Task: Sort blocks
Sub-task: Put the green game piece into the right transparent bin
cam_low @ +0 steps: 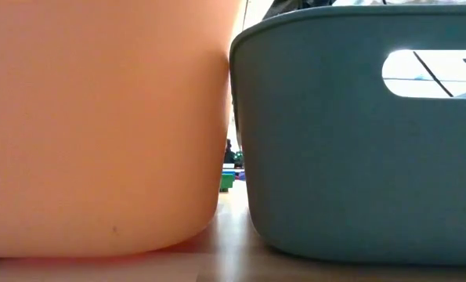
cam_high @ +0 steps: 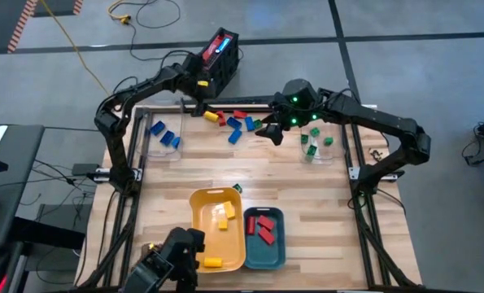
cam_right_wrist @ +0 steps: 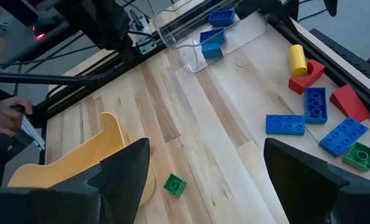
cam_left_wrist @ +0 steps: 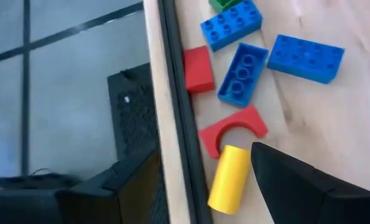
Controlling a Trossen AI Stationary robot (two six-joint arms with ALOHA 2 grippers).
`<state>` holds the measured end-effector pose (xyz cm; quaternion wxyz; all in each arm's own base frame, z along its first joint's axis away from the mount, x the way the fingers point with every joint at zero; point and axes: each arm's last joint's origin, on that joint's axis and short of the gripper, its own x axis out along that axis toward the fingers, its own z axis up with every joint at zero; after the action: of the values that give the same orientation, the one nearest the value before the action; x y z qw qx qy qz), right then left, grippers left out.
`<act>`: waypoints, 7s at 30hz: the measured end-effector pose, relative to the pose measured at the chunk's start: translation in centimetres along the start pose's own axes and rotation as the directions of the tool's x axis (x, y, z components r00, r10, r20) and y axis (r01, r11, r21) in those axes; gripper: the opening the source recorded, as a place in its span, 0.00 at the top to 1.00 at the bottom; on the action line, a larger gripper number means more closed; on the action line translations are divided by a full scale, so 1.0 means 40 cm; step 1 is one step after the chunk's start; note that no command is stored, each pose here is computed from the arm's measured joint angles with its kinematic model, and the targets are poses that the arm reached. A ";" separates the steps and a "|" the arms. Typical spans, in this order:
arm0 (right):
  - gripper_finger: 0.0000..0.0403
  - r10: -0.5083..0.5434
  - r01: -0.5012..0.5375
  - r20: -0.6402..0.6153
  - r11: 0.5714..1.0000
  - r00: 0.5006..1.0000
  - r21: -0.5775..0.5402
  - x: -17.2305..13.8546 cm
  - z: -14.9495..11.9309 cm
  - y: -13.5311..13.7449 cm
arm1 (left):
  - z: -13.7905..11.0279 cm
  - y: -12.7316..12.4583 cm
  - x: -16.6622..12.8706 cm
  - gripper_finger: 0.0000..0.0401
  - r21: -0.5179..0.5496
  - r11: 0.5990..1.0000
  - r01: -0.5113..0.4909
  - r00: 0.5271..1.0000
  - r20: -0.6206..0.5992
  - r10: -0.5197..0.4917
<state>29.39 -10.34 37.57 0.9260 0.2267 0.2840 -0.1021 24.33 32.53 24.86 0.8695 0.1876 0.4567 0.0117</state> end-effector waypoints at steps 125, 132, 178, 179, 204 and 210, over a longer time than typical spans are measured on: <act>0.18 0.006 -0.008 0.015 0.992 1.000 0.129 -0.006 0.009 -0.021 | -0.124 -0.062 0.123 0.57 0.118 0.987 0.111 0.993 -0.047 -0.106; 0.18 0.007 -0.009 0.016 0.990 1.000 0.139 -0.006 0.009 -0.021 | -0.124 -0.066 0.132 0.57 0.100 0.987 0.122 0.992 -0.049 -0.117; 0.21 -0.117 0.118 -0.029 0.991 0.993 0.061 0.103 0.069 -0.200 | 0.095 -0.068 -0.177 0.57 -0.363 0.932 -0.019 0.998 0.043 0.037; 0.21 -0.127 0.128 -0.052 0.992 0.991 0.017 0.121 0.076 -0.216 | 0.099 -0.079 -0.183 0.57 -0.359 0.933 -0.016 0.998 0.046 0.034; 0.21 -0.391 0.404 -0.185 0.914 0.902 0.036 0.368 -0.129 -0.434 | 0.035 -0.337 -0.294 0.57 -0.492 0.858 -0.149 0.961 0.133 0.243; 0.21 -0.462 0.469 -0.110 0.882 0.880 0.049 0.396 -0.172 -0.431 | 0.051 -0.334 -0.292 0.57 -0.510 0.848 -0.146 0.949 0.171 0.266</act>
<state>33.54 -23.12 17.19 0.8507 0.1907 0.3697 -0.3213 17.15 17.24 30.65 0.9299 0.0090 0.3094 0.1988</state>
